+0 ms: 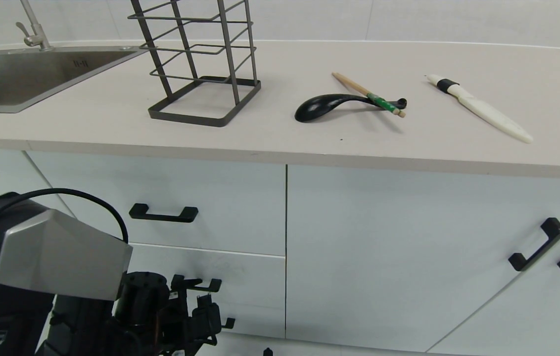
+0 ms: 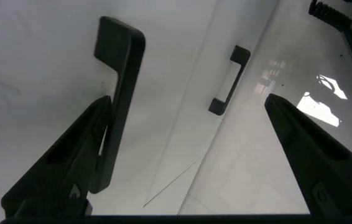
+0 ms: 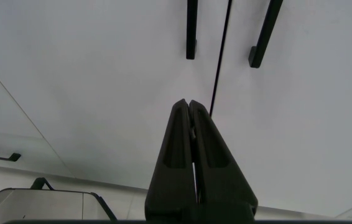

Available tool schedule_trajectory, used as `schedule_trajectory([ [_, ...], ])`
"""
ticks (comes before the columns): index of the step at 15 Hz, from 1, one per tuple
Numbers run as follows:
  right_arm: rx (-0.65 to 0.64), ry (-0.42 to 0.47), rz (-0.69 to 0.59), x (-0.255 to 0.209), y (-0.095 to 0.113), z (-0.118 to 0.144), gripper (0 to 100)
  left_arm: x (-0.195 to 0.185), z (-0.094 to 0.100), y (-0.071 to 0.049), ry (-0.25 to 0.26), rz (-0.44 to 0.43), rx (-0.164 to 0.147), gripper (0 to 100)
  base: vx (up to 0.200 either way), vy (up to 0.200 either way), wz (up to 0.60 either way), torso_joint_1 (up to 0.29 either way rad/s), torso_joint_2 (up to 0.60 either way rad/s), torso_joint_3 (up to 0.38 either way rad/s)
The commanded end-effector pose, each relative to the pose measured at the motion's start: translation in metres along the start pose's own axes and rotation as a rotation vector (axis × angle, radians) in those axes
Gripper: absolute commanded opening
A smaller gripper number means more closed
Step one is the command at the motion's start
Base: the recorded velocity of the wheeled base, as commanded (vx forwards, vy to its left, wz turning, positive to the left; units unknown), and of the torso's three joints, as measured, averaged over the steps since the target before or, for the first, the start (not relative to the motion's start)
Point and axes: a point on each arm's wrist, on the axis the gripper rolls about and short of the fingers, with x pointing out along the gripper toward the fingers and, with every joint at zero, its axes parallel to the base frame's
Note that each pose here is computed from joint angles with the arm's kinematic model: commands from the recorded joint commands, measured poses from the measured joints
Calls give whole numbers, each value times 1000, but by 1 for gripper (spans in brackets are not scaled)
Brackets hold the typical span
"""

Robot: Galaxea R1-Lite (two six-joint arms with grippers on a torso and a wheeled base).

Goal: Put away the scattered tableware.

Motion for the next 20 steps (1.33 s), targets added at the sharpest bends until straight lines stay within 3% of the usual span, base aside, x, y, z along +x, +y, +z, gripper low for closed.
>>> schedule_trajectory([
  [1, 0, 1, 1, 0, 0, 0, 0, 3, -2, -3, 8, -13, -2, 100, 0, 0, 0, 0, 0, 0],
  [5, 0, 1, 1, 0, 0, 0, 0, 7, -4, -7, 19, -34, -3, 100, 0, 0, 0, 0, 0, 0],
  [8, 0, 1, 1, 0, 0, 0, 0, 19, 1, 3, -10, 14, -21, 100, 0, 0, 0, 0, 0, 0],
  [11, 0, 1, 1, 0, 0, 0, 0, 17, -1, -4, 8, -34, -22, 100, 0, 0, 0, 0, 0, 0],
  [14, 0, 1, 1, 0, 0, 0, 0, -2, -8, -18, 48, -106, -27, 100, 0, 0, 0, 0, 0, 0],
  [20, 0, 1, 1, 0, 0, 0, 0, -26, -3, -12, 27, -76, -23, 100, 0, 0, 0, 0, 0, 0],
])
